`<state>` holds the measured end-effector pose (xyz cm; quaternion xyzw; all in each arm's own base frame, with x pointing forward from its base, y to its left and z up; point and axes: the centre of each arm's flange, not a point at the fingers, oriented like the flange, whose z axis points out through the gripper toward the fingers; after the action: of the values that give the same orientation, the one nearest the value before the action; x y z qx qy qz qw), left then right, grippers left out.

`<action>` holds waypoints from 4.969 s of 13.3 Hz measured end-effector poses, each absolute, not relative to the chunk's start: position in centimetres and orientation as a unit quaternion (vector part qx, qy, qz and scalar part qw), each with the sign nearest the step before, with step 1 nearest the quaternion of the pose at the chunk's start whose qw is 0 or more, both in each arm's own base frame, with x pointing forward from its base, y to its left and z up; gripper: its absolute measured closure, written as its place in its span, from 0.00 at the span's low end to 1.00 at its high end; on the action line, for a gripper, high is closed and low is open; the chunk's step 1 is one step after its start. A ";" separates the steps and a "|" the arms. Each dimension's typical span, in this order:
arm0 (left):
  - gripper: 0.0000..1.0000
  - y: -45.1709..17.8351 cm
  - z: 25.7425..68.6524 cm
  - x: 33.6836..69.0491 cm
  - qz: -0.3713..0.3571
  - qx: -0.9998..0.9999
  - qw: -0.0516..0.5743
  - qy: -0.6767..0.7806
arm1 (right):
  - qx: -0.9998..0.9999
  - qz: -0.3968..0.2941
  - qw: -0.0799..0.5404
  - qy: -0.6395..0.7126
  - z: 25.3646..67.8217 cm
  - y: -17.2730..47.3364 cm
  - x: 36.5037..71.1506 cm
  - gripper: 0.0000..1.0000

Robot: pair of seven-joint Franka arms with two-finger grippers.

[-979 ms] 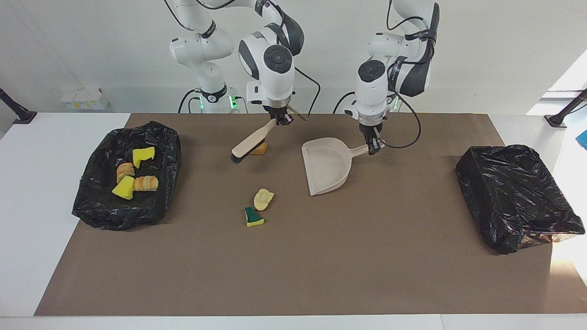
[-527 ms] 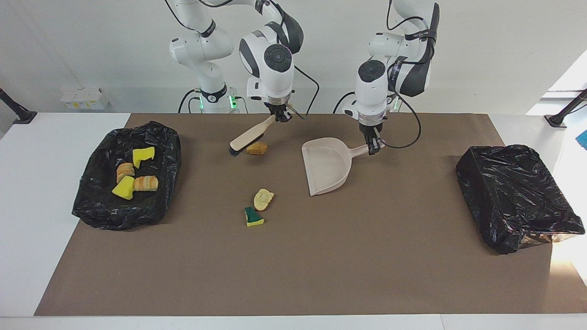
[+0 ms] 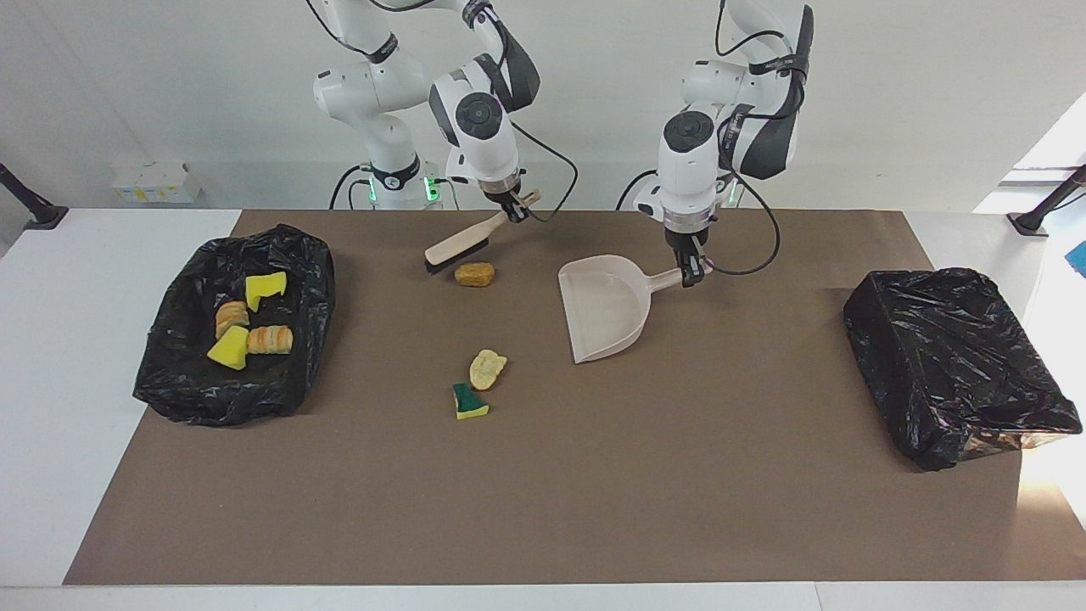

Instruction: Sweep and dump trash in bin

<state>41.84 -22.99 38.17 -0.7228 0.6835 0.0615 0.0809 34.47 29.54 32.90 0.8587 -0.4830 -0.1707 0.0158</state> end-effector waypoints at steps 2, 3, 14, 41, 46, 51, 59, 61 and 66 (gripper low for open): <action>0.67 -22.8 38.1 42.1 0.054 -0.726 0.080 0.681 | 0.859 -0.161 -0.004 -0.486 31.9 30.5 35.6 0.74; 0.67 -22.7 37.8 42.4 0.050 -0.729 0.078 0.679 | 0.858 -0.158 -0.013 -0.488 32.0 30.8 36.4 0.74; 0.67 -22.1 35.1 44.4 0.010 -0.773 0.024 0.634 | 0.895 -0.106 -0.095 -0.423 37.1 28.6 49.5 0.74; 0.67 -26.3 36.6 43.1 0.046 -0.827 0.023 0.560 | 0.977 -0.115 0.074 0.164 35.0 19.2 52.8 0.74; 0.67 -26.3 36.6 43.2 0.046 -0.827 0.023 0.560 | 0.977 -0.128 0.044 0.168 34.5 23.1 51.1 0.74; 0.67 -26.4 36.6 43.2 0.046 -0.827 0.024 0.560 | 0.980 -0.140 0.018 0.144 34.9 28.9 48.0 0.74; 0.67 -26.3 36.7 43.9 0.027 -0.800 0.023 0.599 | 0.981 -0.151 -0.018 0.118 37.2 34.1 44.7 0.74; 0.67 -26.2 36.6 44.2 0.018 -0.796 0.022 0.604 | 0.980 -0.156 -0.035 0.116 38.0 34.9 44.1 0.74; 0.67 -26.4 36.4 44.8 -0.002 -0.797 0.023 0.604 | 0.981 -0.157 -0.066 0.093 42.3 35.1 42.7 0.74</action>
<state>44.85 -26.37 36.45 -0.7965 0.6042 -0.0021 0.0228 42.66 35.12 42.27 0.9810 0.0929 -0.1569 -0.0664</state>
